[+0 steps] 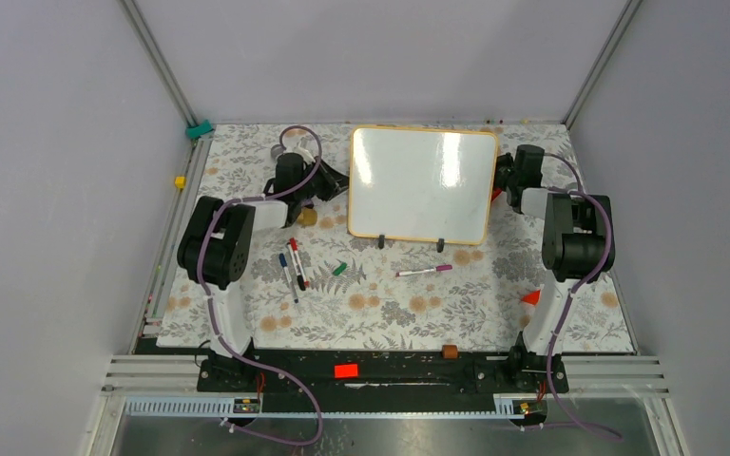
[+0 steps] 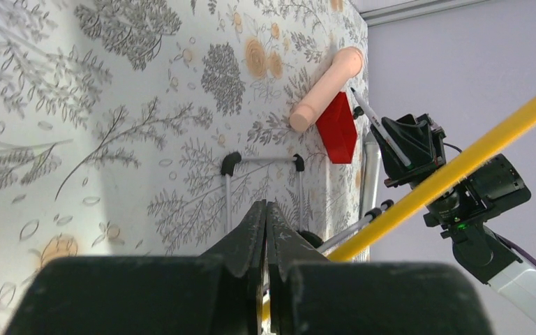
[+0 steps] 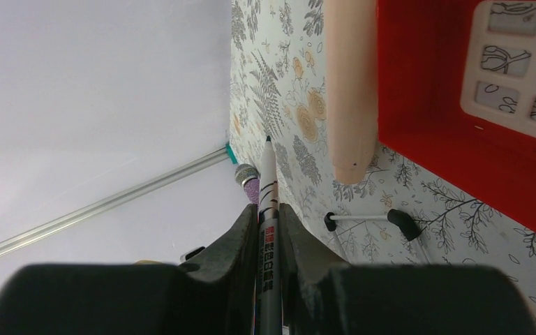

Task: Write a sentence on the whiteboard
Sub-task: Move the whiteboard to the center of the board.

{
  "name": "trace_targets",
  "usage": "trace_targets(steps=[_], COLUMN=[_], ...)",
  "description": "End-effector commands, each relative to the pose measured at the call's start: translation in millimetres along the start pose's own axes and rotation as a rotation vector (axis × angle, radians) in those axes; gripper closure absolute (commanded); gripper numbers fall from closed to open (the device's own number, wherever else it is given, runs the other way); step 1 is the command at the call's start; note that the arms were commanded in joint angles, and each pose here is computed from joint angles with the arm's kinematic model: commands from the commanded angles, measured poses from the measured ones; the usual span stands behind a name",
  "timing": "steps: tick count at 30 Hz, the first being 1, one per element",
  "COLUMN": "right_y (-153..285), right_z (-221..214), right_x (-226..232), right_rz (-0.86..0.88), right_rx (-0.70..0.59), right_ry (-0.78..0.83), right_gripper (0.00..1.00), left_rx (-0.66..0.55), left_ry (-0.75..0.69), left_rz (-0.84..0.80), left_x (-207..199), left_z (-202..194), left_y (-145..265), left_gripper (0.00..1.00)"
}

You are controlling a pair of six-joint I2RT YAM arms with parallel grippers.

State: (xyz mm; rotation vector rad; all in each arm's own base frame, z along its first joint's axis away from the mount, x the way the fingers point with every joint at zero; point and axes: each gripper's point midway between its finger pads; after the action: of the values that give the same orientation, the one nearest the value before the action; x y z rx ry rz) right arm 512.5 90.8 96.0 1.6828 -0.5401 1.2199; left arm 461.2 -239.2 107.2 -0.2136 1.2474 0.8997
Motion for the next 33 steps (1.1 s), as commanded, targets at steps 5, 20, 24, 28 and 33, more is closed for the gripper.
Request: trace_targets(steps=[5, 20, 24, 28, 33], right_y=[9.7, 23.8, 28.6, 31.1, 32.6], right_z=[-0.7, -8.9, -11.8, -13.9, -15.3], right_x=[34.2, 31.4, 28.6, 23.3, 15.9], right_rz=[0.071, 0.052, 0.049, 0.046, 0.038], right_rx=[0.021, 0.020, 0.016, 0.012, 0.009], right_ry=[0.063, 0.103, 0.111, 0.107, 0.101], right_gripper=[1.00, 1.00, 1.00, 1.00, 1.00], left_rx=[0.077, 0.114, 0.121, 0.136, 0.135], left_ry=[-0.004, 0.031, 0.035, 0.037, 0.053], left_rz=[-0.150, -0.254, -0.267, -0.273, -0.259], left_x=[-32.5, -41.8, -44.7, -47.4, -42.7], left_z=[-9.5, -41.7, -47.8, -58.9, -65.9], left_y=[-10.4, 30.8, 37.0, 42.9, 51.8], left_gripper=[1.00, 1.00, 1.00, 1.00, 1.00])
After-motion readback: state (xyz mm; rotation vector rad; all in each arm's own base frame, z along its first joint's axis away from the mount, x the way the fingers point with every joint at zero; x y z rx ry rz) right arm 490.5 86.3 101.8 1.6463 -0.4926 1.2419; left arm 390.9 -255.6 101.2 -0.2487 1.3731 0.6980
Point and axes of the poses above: each gripper's point midway between its finger pads, its own y axis back along the fingers, its own x axis along the line the jaws close on, z = x × y, and after that the axes turned 2 degrees about y, right-handed
